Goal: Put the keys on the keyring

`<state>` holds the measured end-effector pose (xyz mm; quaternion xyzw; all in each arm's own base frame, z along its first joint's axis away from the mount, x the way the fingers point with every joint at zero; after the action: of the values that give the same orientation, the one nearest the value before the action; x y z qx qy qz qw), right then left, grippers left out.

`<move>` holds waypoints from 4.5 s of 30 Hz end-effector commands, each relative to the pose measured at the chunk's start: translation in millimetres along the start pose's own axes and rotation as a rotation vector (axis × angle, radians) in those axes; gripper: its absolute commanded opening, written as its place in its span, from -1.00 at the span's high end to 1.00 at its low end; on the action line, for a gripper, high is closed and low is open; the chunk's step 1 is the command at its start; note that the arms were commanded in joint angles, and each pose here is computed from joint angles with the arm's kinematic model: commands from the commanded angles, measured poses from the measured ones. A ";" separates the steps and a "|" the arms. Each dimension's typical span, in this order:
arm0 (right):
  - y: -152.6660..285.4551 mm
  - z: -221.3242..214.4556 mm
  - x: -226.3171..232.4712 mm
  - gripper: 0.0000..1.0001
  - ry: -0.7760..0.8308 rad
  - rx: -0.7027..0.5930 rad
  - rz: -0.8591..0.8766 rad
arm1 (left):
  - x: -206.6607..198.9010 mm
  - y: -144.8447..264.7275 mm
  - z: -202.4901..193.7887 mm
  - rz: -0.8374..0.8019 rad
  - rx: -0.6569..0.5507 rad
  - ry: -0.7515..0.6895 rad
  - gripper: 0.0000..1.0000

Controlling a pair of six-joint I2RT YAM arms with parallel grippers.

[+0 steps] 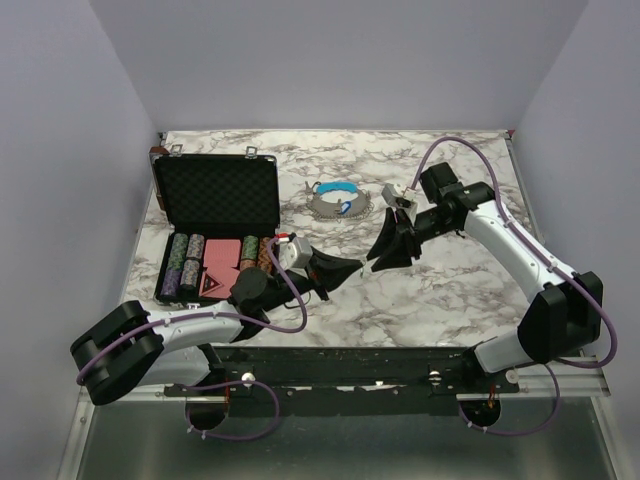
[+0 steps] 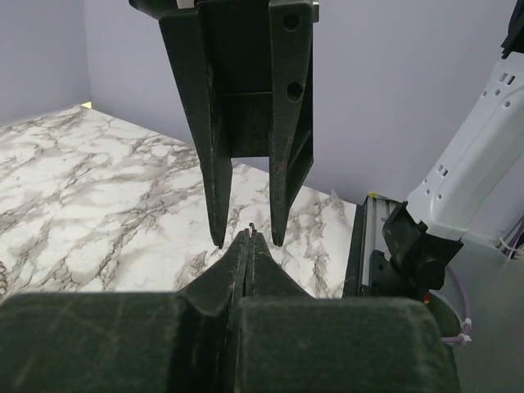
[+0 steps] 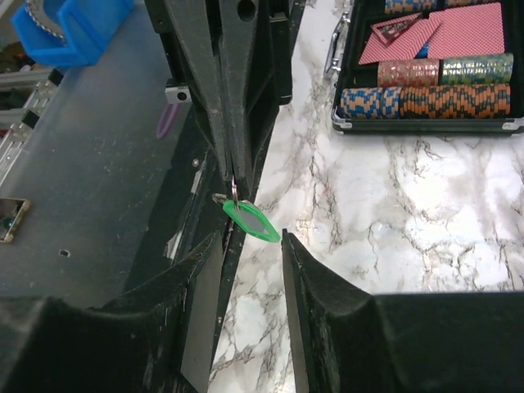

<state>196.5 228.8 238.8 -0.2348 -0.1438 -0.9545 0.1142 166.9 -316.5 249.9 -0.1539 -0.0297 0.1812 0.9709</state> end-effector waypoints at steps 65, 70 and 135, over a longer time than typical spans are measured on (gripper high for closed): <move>1.8 -6.0 -0.1 0.99 -0.020 0.082 -0.128 | 21.7 28.1 9.9 0.153 0.034 -0.065 -0.45; 27.1 -17.6 -12.5 0.99 -0.028 0.098 -0.272 | 27.8 48.1 7.3 0.178 0.182 -0.144 -0.54; 269.0 -170.4 -200.1 0.99 -0.595 0.343 -1.115 | 47.0 139.4 0.6 0.222 0.623 -0.467 -0.97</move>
<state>361.3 -47.9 61.0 -0.3677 -0.4194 -0.7312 -0.3927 162.4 -176.2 205.6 0.1890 -0.1707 0.3178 0.9133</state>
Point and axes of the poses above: each gripper's point midway between its finger pads, its own y axis back along the fingers, its own x axis along the line the jaws close on, z = x × y, the point moved 2 cm from there along y, back along the fingers, and after that the axes turned 14 degrees about -y, right-handed, at the moved point
